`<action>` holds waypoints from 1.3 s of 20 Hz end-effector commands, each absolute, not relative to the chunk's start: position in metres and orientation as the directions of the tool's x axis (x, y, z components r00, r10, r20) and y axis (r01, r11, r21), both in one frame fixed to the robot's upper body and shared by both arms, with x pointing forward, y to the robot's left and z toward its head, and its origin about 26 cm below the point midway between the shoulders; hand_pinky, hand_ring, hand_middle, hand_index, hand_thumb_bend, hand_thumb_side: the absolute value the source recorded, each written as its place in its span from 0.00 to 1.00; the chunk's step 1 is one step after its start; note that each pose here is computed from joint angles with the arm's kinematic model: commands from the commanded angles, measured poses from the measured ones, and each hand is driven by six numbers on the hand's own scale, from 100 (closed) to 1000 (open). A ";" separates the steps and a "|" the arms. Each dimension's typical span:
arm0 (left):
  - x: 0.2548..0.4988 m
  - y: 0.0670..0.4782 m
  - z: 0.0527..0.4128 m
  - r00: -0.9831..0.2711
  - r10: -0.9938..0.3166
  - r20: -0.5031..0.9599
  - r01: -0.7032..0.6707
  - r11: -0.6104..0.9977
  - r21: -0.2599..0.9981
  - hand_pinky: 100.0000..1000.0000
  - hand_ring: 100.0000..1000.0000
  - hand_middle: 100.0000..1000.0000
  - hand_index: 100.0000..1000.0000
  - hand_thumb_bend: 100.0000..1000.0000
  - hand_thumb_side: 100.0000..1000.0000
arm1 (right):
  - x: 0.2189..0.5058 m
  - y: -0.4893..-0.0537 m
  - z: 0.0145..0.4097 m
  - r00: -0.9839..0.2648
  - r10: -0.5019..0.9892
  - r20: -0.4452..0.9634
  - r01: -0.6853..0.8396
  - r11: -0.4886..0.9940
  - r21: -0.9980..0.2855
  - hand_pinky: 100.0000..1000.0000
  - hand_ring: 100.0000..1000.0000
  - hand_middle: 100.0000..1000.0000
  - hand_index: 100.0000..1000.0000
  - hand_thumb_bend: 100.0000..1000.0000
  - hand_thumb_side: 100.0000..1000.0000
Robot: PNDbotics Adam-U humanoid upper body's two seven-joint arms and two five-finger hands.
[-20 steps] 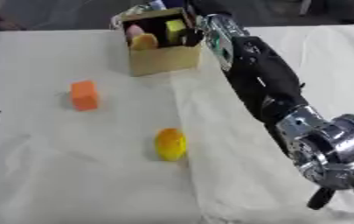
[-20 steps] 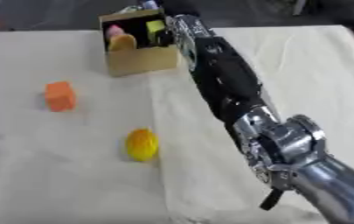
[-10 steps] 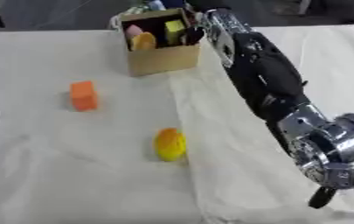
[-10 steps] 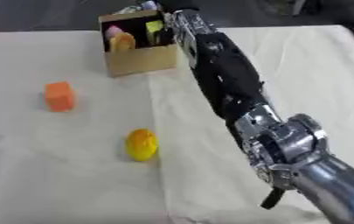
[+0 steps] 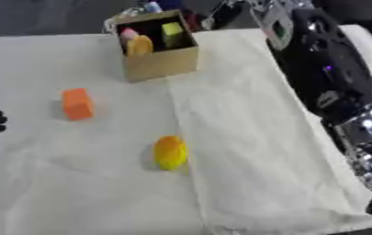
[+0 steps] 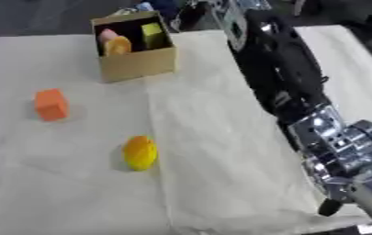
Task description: Pick up objects on the table and place them in the box.
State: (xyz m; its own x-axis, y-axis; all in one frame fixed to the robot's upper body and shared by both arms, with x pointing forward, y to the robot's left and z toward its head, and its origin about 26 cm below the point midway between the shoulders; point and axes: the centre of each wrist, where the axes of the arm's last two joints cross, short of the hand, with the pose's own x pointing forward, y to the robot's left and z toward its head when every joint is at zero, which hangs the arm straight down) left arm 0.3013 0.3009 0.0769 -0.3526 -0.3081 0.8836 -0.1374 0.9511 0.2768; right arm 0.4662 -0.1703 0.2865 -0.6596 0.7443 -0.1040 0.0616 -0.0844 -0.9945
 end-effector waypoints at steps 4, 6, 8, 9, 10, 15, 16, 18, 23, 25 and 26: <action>0.300 0.309 0.084 -0.364 -0.343 0.866 -0.161 0.939 0.304 0.65 0.63 0.56 0.75 0.00 0.81 | 0.431 -0.162 0.296 -0.804 0.589 -0.085 -0.008 -0.153 -0.988 0.79 0.85 0.89 1.00 0.10 0.00; 0.300 0.309 0.084 -0.362 -0.344 0.866 -0.160 0.938 0.306 0.65 0.63 0.56 0.75 0.00 0.81 | 0.424 -0.154 0.290 -0.837 0.543 -0.068 -0.047 -0.195 -0.980 0.79 0.85 0.88 1.00 0.08 0.00; 0.300 0.310 0.083 -0.360 -0.346 0.866 -0.159 0.938 0.309 0.65 0.63 0.56 0.75 0.00 0.81 | 0.419 -0.146 0.282 -0.866 0.498 -0.048 -0.083 -0.237 -0.968 0.79 0.85 0.88 1.00 0.06 0.03; 0.300 0.310 0.083 -0.359 -0.347 0.866 -0.159 0.937 0.310 0.65 0.63 0.56 0.75 0.00 0.81 | 0.416 -0.141 0.278 -0.878 0.477 -0.037 -0.100 -0.258 -0.961 0.79 0.85 0.88 1.00 0.05 0.05; 0.300 0.310 0.083 -0.359 -0.348 0.866 -0.159 0.937 0.310 0.65 0.63 0.56 0.75 0.00 0.81 | 0.415 -0.137 0.274 -0.889 0.458 -0.025 -0.116 -0.277 -0.954 0.79 0.85 0.88 1.00 0.03 0.07; 0.300 0.309 0.083 -0.361 -0.345 0.866 -0.153 0.938 0.310 0.65 0.63 0.56 0.75 0.00 0.81 | 0.408 -0.114 0.252 -0.929 0.369 0.039 -0.183 -0.364 -0.913 0.78 0.85 0.87 1.00 0.00 0.14; 0.301 0.309 0.083 -0.361 -0.345 0.866 -0.152 0.938 0.310 0.65 0.63 0.56 0.75 0.00 0.81 | 0.407 -0.109 0.248 -0.934 0.354 0.052 -0.193 -0.377 -0.906 0.78 0.84 0.86 1.00 0.00 0.16; 0.301 0.309 0.083 -0.361 -0.344 0.867 -0.151 0.939 0.310 0.65 0.63 0.56 0.75 0.00 0.81 | 0.406 -0.100 0.240 -0.942 0.327 0.077 -0.210 -0.394 -0.895 0.77 0.84 0.86 1.00 0.00 0.17; 0.301 0.308 0.083 -0.363 -0.342 0.867 -0.149 0.939 0.309 0.65 0.63 0.56 0.75 0.00 0.81 | 0.406 -0.087 0.223 -0.951 0.290 0.109 -0.229 -0.423 -0.877 0.77 0.84 0.85 1.00 0.00 0.22; 0.301 0.309 0.083 -0.362 -0.343 0.867 -0.149 0.939 0.309 0.65 0.63 0.56 0.75 0.00 0.81 | 0.407 -0.086 0.216 -0.951 0.286 0.115 -0.236 -0.437 -0.868 0.77 0.84 0.85 1.00 0.00 0.24; 0.301 0.309 0.083 -0.362 -0.344 0.866 -0.150 0.939 0.310 0.65 0.63 0.56 0.75 0.00 0.81 | 0.407 -0.086 0.213 -0.951 0.286 0.116 -0.240 -0.445 -0.863 0.77 0.84 0.85 1.00 0.00 0.23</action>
State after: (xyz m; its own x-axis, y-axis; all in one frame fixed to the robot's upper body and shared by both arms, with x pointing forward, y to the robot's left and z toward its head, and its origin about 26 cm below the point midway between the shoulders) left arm 0.2996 0.3034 0.0750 -0.3442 -0.3188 0.8831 -0.1441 0.9474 0.2859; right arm 0.4063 -0.0857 0.2071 -0.9312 0.3338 0.1464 -0.2787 -0.3931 -0.8762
